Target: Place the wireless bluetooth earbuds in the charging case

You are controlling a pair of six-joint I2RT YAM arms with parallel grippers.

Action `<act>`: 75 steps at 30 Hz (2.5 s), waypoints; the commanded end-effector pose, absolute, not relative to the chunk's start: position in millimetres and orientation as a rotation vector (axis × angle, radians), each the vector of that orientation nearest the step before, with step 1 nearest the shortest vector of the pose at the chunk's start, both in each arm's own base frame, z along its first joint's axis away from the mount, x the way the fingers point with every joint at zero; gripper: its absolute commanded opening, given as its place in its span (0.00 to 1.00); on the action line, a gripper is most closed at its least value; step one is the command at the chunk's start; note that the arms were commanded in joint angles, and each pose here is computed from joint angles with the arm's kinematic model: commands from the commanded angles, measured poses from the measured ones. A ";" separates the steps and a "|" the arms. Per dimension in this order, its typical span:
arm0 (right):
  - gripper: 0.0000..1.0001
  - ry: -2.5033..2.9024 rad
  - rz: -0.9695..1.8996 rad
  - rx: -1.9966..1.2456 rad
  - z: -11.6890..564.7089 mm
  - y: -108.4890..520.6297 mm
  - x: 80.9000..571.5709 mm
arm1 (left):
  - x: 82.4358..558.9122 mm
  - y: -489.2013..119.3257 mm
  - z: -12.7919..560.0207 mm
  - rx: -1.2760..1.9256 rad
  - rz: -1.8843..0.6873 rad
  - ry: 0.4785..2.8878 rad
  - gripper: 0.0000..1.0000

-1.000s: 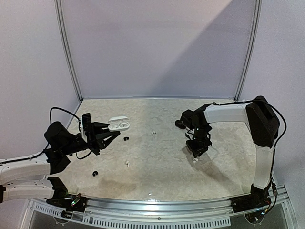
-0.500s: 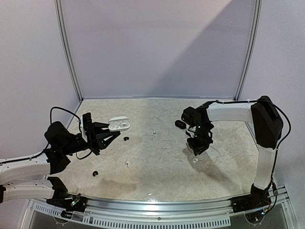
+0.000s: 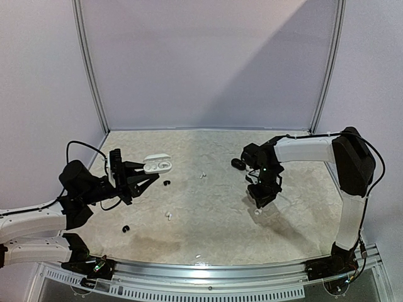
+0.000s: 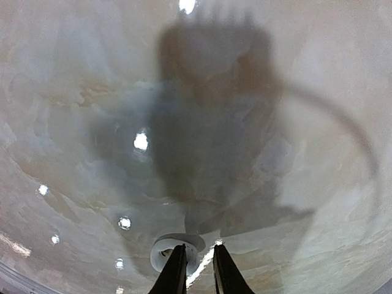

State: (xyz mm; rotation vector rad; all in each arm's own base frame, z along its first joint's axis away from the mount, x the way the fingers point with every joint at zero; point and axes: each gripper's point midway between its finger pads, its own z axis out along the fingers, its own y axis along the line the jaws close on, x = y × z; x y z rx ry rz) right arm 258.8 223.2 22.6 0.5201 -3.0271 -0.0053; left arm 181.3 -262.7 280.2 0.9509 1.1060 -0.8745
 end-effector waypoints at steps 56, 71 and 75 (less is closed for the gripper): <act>0.01 -3.012 0.081 0.493 23.9 224.9 230.9 | 179.4 -262.2 286.2 0.954 -0.852 1.093 0.00; 0.02 -3.132 0.106 0.540 47.7 230.7 247.1 | 184.9 -260.7 287.2 0.936 -0.825 1.099 0.00; 0.01 -3.129 0.126 0.552 45.7 229.0 247.2 | 184.1 -260.6 285.5 0.940 -0.826 1.103 0.00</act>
